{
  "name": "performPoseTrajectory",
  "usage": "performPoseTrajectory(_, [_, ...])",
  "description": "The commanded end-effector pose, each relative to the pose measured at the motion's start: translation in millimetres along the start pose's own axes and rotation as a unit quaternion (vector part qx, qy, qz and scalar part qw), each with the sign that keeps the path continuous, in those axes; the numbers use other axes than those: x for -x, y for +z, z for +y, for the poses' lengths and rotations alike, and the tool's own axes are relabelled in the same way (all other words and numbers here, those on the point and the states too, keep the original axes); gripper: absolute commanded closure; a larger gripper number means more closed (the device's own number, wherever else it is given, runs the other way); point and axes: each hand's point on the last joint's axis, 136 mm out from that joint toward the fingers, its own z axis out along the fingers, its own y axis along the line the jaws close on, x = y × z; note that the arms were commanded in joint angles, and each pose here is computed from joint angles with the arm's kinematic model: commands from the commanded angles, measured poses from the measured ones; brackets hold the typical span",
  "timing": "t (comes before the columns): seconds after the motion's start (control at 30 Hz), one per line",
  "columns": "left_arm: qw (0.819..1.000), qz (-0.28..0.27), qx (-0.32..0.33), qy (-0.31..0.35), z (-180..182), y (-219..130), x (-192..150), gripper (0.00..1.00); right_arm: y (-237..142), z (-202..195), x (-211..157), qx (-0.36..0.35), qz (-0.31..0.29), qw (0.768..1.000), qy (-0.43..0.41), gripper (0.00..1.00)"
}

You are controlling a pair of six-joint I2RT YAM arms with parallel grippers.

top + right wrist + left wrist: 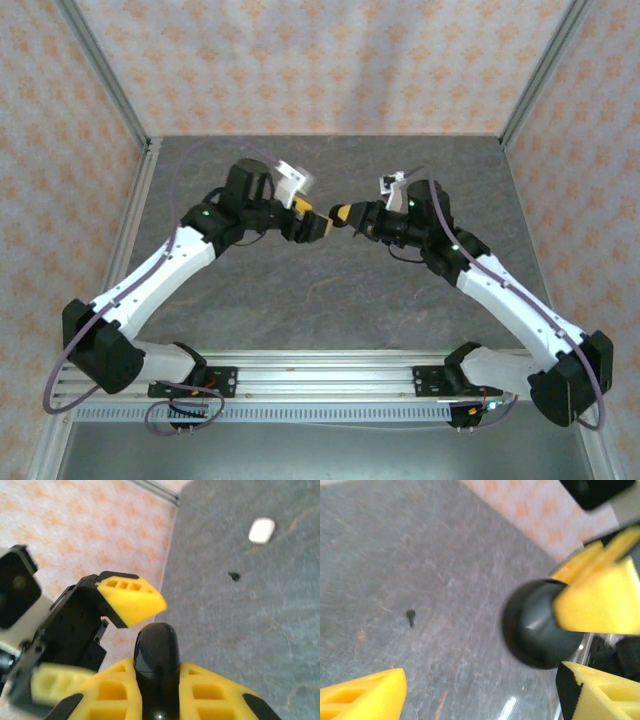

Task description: Insert the wireless bluetooth earbuds into the charging case

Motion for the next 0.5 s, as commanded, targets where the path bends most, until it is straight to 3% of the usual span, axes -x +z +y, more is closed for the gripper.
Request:
performPoseTrajectory(0.0, [0.994, -0.081, -0.037, -0.062, -10, -30, 48, 0.24, -15, 26, 28, 0.051, -0.08, 0.995, -0.045, 1.0])
performPoseTrajectory(0.1, [0.988, -0.109, -0.066, -0.084, -19, -39, 62, 0.28, -21, 45, 40, 0.1, -0.105, 0.988, -0.045, 1.0])
performPoseTrajectory(0.3, [0.968, -0.165, -0.146, -0.118, -44, -53, 88, 0.34, -18, 78, 47, 0.192, -0.096, 0.976, -0.035, 1.0])
performPoseTrajectory(0.47, [0.961, -0.174, -0.173, -0.131, -53, -57, 95, 0.37, -21, 94, 51, 0.235, -0.097, 0.966, -0.037, 1.0])
